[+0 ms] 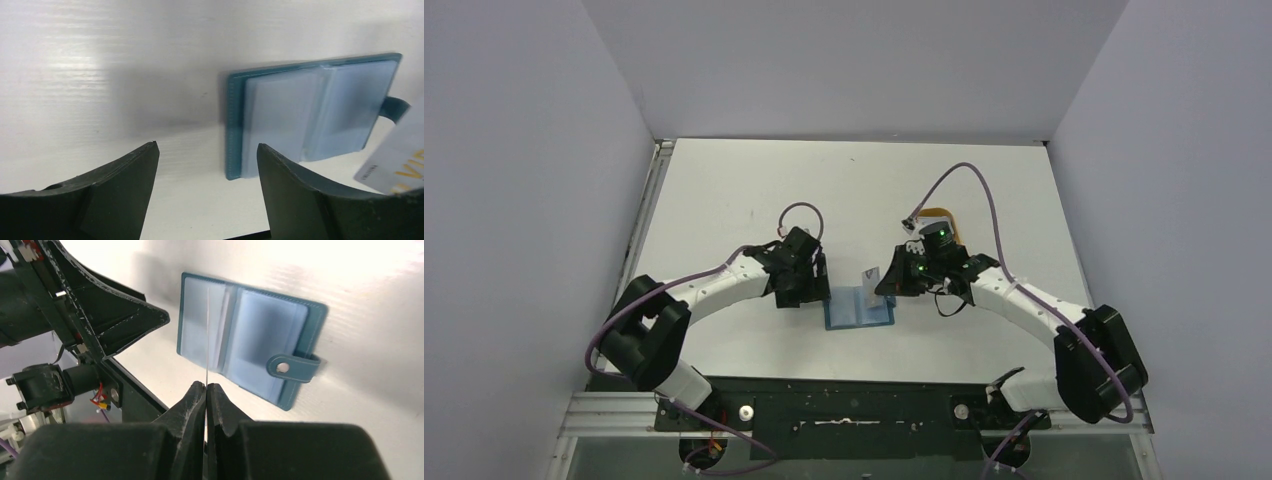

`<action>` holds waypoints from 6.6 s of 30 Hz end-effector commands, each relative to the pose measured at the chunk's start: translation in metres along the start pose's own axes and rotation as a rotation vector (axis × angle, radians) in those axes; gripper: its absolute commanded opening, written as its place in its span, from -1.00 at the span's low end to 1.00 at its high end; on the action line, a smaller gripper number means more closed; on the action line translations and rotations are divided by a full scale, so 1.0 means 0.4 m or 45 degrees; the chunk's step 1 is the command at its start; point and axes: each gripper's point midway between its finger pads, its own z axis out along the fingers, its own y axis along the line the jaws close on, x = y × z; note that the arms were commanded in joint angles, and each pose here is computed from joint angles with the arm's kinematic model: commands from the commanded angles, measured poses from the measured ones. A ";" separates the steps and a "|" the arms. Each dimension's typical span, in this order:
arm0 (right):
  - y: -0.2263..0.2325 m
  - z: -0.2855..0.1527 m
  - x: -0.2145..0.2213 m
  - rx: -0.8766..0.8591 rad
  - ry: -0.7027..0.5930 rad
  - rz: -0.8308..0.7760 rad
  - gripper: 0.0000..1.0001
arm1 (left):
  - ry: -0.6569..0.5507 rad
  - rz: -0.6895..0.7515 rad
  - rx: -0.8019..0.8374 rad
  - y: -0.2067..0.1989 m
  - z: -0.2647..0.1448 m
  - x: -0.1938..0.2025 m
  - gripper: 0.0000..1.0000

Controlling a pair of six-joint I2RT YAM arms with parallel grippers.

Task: Put the credit cards into the card holder
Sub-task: Turn over the card slot in the card holder, then insert the credit card into the card holder.

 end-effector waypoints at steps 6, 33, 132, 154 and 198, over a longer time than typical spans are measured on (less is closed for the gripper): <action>0.003 0.049 -0.013 -0.106 0.054 0.046 -1.00 | 0.000 -0.152 0.032 0.026 0.020 -0.008 0.23; -0.035 0.103 0.033 -0.077 0.145 0.101 -1.00 | 0.087 -0.159 0.034 0.038 0.051 0.030 0.04; -0.073 0.128 0.123 0.072 0.207 0.265 -1.00 | 0.168 -0.128 -0.046 0.085 0.107 0.080 -0.39; -0.035 0.173 0.101 0.012 0.218 0.248 -1.00 | 0.177 -0.138 -0.016 0.075 0.113 0.084 -0.40; -0.034 0.232 0.063 0.116 0.059 0.345 -1.00 | 0.141 -0.150 0.055 0.049 0.057 0.062 -0.22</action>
